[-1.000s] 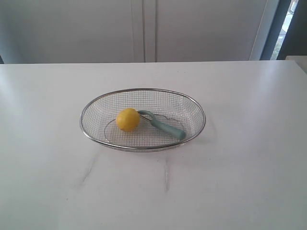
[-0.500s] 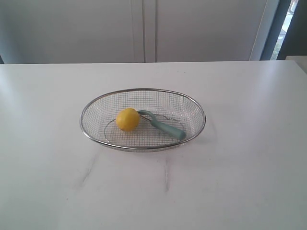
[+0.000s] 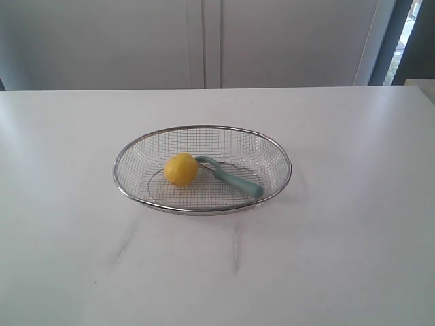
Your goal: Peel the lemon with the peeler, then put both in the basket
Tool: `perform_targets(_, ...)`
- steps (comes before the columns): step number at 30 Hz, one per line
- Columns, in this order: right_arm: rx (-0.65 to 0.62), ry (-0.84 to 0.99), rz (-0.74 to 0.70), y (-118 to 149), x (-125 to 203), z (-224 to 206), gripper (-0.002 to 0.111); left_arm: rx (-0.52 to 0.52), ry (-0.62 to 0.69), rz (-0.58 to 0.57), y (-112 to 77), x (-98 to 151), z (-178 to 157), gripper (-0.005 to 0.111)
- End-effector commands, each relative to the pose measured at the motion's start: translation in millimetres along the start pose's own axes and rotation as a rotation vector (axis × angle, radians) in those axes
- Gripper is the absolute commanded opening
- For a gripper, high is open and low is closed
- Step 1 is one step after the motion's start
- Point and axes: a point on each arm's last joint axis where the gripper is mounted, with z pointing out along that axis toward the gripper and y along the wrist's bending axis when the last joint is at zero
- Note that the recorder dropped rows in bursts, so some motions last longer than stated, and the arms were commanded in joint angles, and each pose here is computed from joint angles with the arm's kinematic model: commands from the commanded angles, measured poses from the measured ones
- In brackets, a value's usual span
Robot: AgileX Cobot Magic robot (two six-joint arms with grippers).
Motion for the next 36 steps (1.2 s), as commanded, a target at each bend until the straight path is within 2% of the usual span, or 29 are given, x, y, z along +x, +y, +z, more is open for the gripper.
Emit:
perform_targets(1, 0.004, 0.043, -0.01, 0.4, 19.7, 7.0, 0.0, -0.004, -0.001, -0.003, 0.1, 1.5, 0.7, 0.0)
perform_targets(11, 0.0, 0.102, -0.01, 1.2, 43.0, 13.8, 0.0, -0.004, -0.001, -0.003, 0.1, 1.5, 0.7, 0.0)
perform_targets(36, -0.001, 0.088, -0.008, 1.4, 41.7, 13.9, 0.0, -0.004, -0.001, -0.003, 0.1, 1.5, 0.7, 0.0)
